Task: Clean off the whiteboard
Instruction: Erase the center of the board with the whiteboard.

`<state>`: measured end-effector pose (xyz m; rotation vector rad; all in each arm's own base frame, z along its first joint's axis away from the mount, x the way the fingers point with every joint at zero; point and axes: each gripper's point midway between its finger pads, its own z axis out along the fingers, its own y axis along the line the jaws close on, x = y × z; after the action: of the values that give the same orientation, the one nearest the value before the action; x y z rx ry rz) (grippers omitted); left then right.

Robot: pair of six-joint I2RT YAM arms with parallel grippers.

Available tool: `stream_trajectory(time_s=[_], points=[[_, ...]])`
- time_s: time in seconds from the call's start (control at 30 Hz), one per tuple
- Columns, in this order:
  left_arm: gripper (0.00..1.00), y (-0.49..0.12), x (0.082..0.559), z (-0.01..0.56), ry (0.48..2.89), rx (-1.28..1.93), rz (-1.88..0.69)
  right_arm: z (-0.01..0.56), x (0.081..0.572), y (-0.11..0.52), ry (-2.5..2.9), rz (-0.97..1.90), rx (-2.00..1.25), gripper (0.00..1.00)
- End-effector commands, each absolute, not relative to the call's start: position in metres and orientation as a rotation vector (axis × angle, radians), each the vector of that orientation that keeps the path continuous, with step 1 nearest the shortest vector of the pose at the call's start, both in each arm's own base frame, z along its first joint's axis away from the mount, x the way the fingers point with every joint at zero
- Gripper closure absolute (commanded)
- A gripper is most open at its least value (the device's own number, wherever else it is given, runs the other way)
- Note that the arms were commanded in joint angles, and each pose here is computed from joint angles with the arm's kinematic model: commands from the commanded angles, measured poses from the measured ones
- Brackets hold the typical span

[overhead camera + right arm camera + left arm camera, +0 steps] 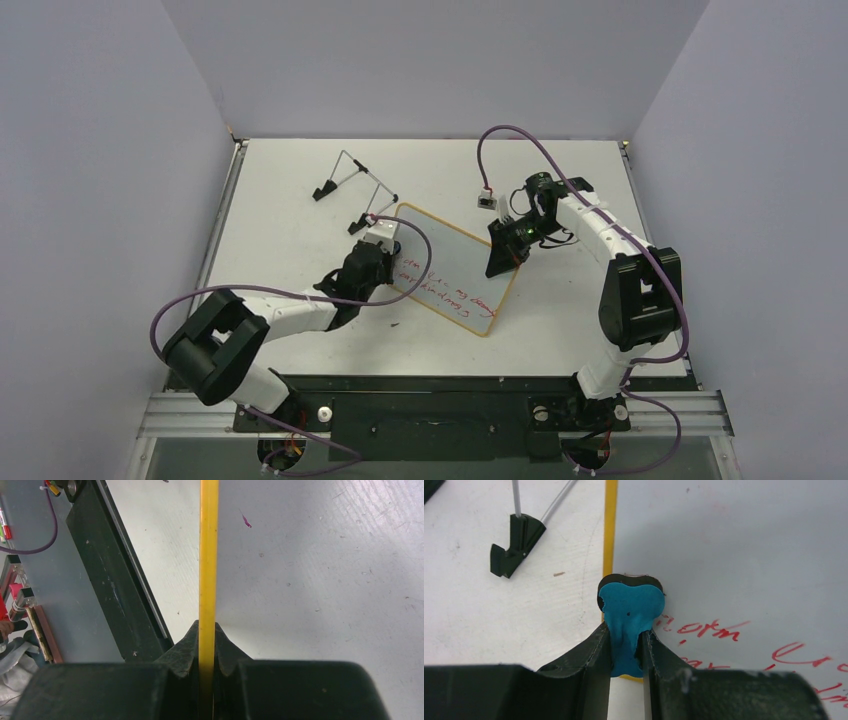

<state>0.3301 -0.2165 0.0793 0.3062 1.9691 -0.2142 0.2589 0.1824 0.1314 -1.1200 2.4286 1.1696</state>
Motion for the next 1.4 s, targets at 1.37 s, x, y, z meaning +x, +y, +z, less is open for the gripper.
stream_trajectory(time_s=[1.37], points=[[1.0,-0.29,0.301,0.082,1.886,0.513,-0.481,0.134,0.255,0.18,2.404,1.105,-1.203,1.0]])
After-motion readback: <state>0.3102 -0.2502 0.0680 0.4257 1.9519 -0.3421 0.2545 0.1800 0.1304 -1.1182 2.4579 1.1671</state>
